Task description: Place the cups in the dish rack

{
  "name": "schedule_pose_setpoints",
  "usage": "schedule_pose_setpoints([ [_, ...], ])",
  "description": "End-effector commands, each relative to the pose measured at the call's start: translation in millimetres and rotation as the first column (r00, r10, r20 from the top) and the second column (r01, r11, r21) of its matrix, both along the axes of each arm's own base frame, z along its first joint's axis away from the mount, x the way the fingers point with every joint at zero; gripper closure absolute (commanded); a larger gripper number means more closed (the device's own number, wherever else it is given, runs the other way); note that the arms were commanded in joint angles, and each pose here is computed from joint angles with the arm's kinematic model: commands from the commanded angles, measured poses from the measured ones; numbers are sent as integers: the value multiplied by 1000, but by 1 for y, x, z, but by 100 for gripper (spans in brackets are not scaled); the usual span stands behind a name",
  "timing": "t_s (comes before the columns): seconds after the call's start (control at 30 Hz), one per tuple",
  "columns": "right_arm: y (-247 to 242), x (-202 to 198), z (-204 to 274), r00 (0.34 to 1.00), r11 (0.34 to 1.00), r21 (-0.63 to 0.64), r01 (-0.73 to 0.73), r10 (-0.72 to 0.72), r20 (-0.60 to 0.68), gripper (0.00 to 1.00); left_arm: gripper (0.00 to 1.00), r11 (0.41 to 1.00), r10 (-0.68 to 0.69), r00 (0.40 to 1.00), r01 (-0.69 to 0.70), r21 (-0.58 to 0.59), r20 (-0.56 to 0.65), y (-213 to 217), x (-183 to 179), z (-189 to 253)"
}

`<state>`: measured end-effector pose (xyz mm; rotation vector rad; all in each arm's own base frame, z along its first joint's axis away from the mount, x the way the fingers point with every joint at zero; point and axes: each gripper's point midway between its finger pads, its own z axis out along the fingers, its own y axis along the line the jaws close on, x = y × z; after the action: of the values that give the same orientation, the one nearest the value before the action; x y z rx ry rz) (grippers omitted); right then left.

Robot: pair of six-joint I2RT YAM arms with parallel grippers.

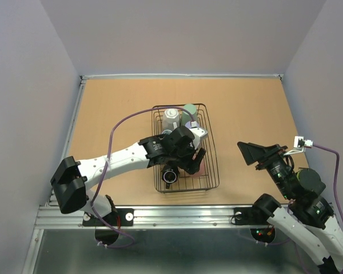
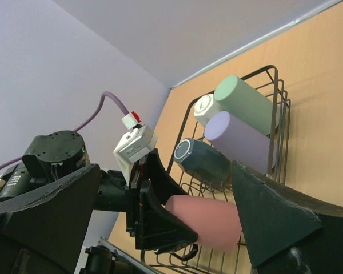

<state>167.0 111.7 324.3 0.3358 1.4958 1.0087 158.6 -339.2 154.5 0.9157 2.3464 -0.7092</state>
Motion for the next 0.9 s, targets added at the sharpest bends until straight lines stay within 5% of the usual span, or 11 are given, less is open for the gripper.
schedule_pose_setpoints([
  [0.0,-6,1,8,999,1000,-6,28,-28,18,0,100,996,-81,996,80,-31,-33,-7,-15,7],
  [0.33,-4,5,0,999,999,-21,34,-34,-2,0,97,993,-91,995,94,71,-48,-5,-20,-14],
  [0.5,-3,4,-2,1000,999,-26,29,-29,-4,0,71,990,-67,997,71,122,-37,-8,-20,-24],
  [0.73,-4,5,-4,999,999,-31,32,-32,-7,0,61,973,-7,1000,5,230,9,-11,-24,-28],
  [0.87,-3,5,-8,999,999,-31,29,-29,-13,0,30,970,-3,1000,-1,245,17,-17,-27,-29],
])
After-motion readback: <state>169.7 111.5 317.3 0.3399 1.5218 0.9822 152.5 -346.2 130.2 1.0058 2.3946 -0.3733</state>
